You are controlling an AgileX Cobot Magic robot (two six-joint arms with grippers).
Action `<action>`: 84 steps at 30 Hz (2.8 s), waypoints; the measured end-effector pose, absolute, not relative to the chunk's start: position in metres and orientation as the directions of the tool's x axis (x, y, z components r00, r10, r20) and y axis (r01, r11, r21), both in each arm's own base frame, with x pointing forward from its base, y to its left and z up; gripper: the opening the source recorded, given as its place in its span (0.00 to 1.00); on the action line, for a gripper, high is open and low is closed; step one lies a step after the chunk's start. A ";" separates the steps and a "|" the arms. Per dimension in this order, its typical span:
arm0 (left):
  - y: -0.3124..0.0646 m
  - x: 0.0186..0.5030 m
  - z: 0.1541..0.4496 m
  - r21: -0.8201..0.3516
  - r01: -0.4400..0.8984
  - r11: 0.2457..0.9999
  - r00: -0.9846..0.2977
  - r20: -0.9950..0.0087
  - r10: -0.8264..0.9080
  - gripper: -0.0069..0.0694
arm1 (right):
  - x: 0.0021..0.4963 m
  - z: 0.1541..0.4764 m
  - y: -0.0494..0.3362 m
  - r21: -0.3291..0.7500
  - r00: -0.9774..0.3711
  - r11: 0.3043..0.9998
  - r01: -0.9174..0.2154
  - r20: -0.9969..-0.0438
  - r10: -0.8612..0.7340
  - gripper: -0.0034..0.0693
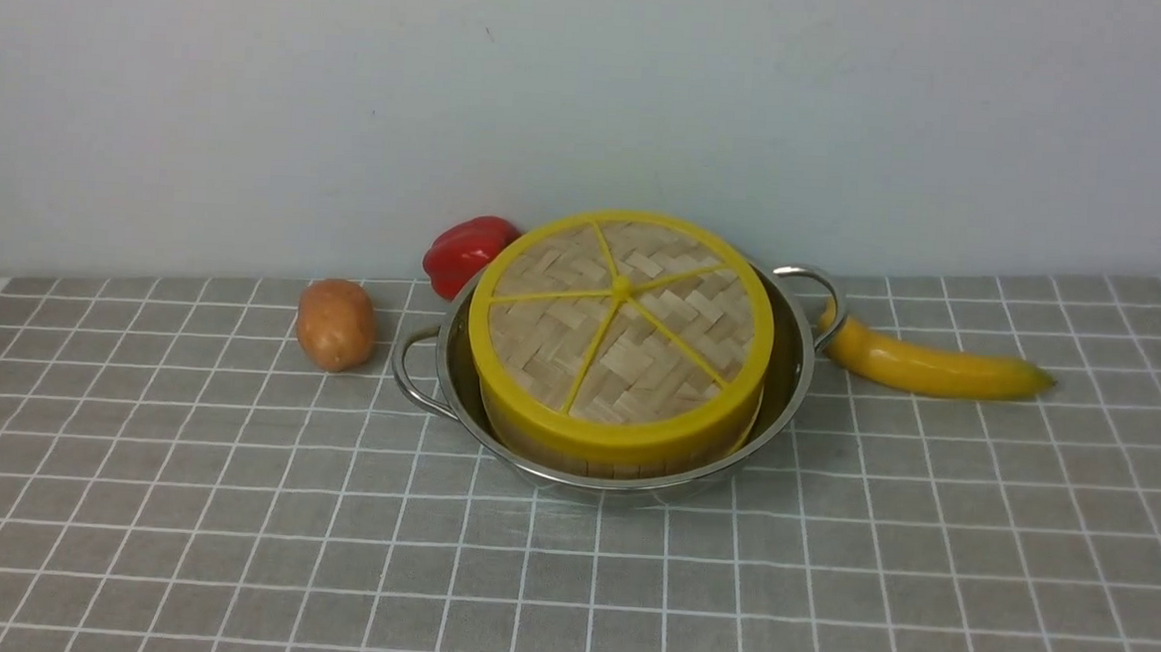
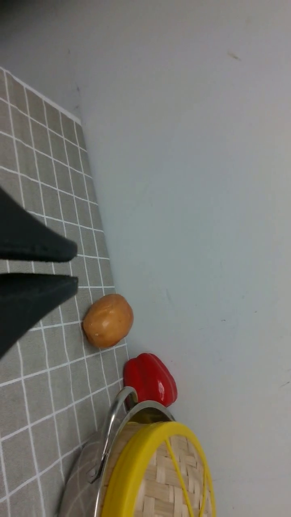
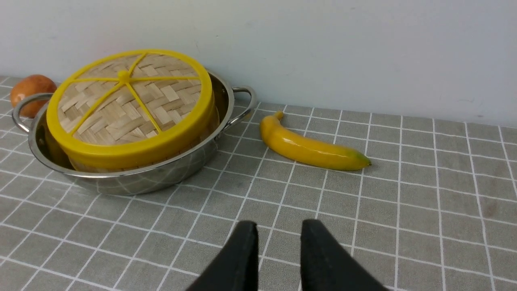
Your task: Place the steamer in the pot on the grey tablecloth, and put the lid on the steamer.
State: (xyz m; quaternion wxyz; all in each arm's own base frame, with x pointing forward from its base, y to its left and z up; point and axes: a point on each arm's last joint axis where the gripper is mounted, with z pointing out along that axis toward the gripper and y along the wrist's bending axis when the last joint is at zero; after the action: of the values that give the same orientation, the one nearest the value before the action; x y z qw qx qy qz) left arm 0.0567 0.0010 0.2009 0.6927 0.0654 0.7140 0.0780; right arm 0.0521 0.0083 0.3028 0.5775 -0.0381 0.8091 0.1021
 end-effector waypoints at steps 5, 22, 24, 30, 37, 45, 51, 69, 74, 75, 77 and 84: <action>0.001 0.057 0.201 0.201 -0.015 0.979 -0.031 -0.979 0.201 0.17 | 0.052 0.303 0.008 0.121 -0.330 0.976 -0.180 -0.942 0.056 0.33; 0.001 0.057 0.201 0.200 -0.015 0.980 -0.031 -0.979 0.200 0.20 | 0.051 0.303 0.007 0.120 -0.319 0.977 -0.176 -0.946 0.058 0.38; 0.001 0.057 0.201 0.200 -0.015 0.980 -0.030 -0.979 0.200 0.21 | 0.045 0.304 0.004 0.117 -0.275 0.982 -0.151 -0.959 0.072 0.38; 0.001 0.057 0.201 0.200 -0.015 0.980 -0.030 -0.979 0.200 0.22 | 0.040 0.279 0.000 0.070 -0.074 0.990 -0.121 -0.995 0.061 0.38; 0.001 0.057 0.201 0.200 -0.015 0.980 -0.031 -0.979 0.200 0.23 | 0.054 0.214 0.004 0.055 -0.058 0.992 -0.110 -0.997 0.049 0.38; 0.001 0.057 0.201 0.200 -0.015 0.980 -0.031 -0.979 0.200 0.24 | 0.057 0.195 0.005 0.059 -0.098 0.993 -0.105 -0.994 0.048 0.38; 0.001 0.057 0.201 0.200 -0.015 0.980 -0.031 -0.979 0.200 0.26 | 0.057 0.195 0.005 0.072 -0.101 0.992 -0.105 -0.993 0.061 0.38; 0.001 0.057 0.201 0.200 -0.015 0.980 -0.031 -0.979 0.200 0.30 | 0.056 0.195 0.005 0.093 -0.104 0.990 -0.103 -0.991 0.082 0.38; 0.001 0.057 0.201 0.200 -0.015 0.980 -0.031 -0.979 0.200 0.31 | 0.057 0.195 0.005 0.093 -0.104 0.990 -0.103 -0.991 0.082 0.38; 0.001 0.057 0.201 0.200 -0.015 0.980 -0.031 -0.979 0.200 0.31 | 0.057 0.195 0.005 0.093 -0.104 0.990 -0.103 -0.991 0.082 0.38; 0.001 0.057 0.201 0.200 -0.015 0.980 -0.031 -0.979 0.200 0.31 | 0.057 0.195 0.005 0.093 -0.104 0.990 -0.103 -0.991 0.082 0.38; 0.001 0.057 0.201 0.200 -0.015 0.980 -0.031 -0.979 0.200 0.33 | 0.057 0.195 0.005 0.093 -0.104 0.990 -0.103 -0.991 0.082 0.38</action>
State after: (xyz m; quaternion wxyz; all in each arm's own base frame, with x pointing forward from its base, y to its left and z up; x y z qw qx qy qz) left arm 0.0567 0.0010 0.2007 0.6930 0.0647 0.7139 0.0774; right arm 0.0565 0.0052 0.1948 0.6692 -0.0072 0.7398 0.0693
